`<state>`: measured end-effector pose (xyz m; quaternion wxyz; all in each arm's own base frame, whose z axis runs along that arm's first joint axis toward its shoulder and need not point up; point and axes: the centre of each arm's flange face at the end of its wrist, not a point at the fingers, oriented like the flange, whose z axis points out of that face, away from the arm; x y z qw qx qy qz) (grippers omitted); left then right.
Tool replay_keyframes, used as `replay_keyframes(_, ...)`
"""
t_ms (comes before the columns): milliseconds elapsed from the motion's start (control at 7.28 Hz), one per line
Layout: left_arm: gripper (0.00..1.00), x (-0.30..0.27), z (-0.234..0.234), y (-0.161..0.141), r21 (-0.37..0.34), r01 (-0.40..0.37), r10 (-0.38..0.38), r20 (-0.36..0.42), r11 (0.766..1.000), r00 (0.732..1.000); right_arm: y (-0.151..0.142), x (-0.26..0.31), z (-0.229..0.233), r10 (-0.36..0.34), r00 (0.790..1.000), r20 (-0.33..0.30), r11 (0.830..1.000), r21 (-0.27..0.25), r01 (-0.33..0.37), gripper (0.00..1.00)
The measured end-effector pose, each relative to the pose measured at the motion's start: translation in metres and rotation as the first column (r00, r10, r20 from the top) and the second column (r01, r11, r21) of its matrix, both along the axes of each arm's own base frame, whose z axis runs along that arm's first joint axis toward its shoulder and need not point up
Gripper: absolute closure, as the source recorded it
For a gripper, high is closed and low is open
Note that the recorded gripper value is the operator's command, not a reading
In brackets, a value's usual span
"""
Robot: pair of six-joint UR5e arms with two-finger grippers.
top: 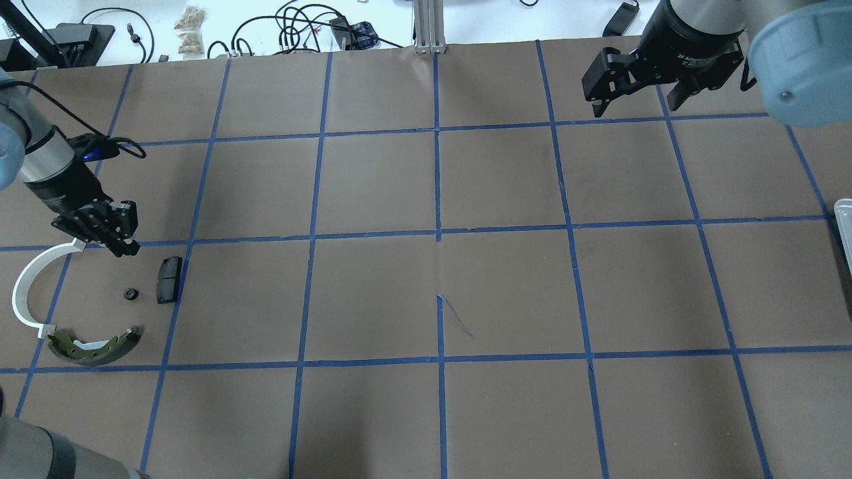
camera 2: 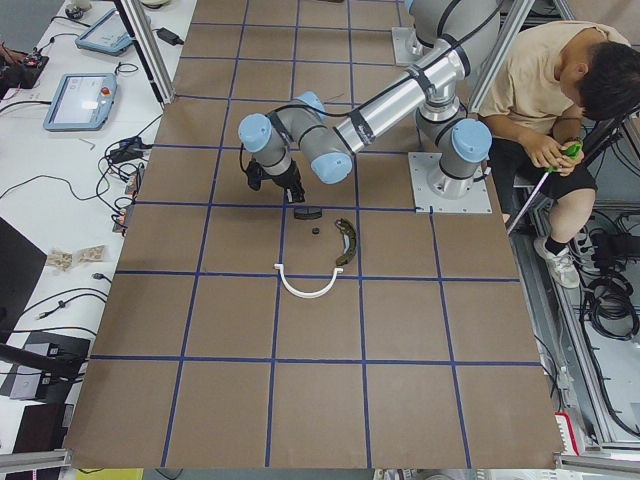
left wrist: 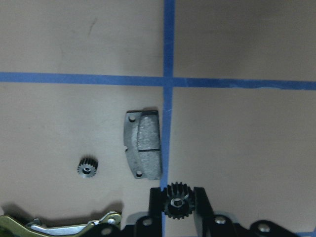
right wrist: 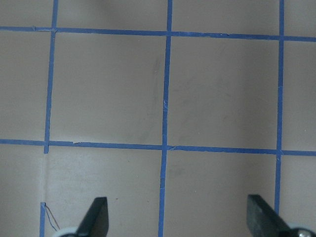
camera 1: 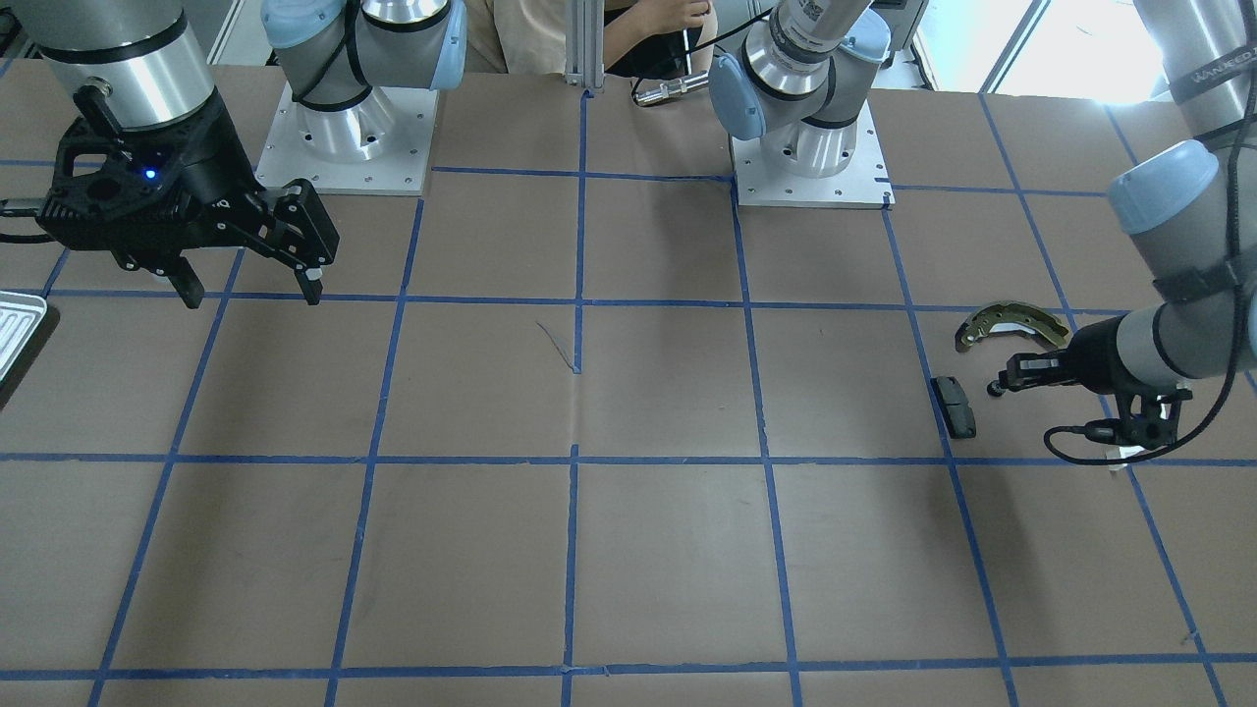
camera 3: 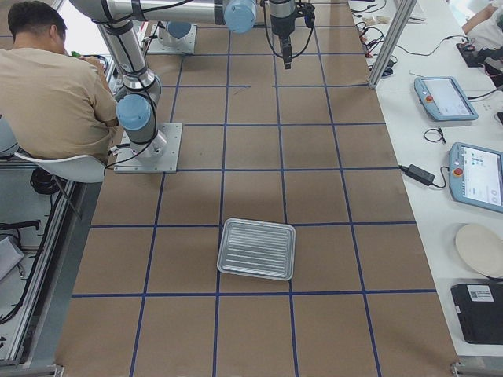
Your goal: Place bearing gear from tray to pile
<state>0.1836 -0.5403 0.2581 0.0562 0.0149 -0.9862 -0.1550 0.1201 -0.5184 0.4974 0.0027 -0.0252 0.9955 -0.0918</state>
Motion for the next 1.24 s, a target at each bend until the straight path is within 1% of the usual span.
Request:
replay_keyframes(275,1.00,0.041,-0.018,0.011,-0.007,0.026,-0.027,-0.029,1.000,0.999,0.000,-0.001,0.001,-0.001,1.000,0.000,1.000,0.000,0.001,0.00)
replay_keyframes(549,1.00,0.063,-0.044,0.024,-0.014,0.040,-0.040,-0.048,0.999,0.998,0.000,-0.001,0.000,-0.001,1.000,0.000,1.000,0.001,0.001,0.00)
replay_keyframes(824,1.00,0.069,-0.066,0.031,-0.047,0.073,-0.074,-0.035,0.996,0.997,0.000,-0.001,0.000,-0.001,1.000,0.000,1.000,0.000,0.001,0.00)
replay_keyframes(1236,1.00,0.063,-0.077,0.041,-0.045,0.087,-0.089,-0.041,0.995,0.995,0.000,-0.001,0.000,-0.001,1.000,0.000,1.000,0.001,0.001,0.00)
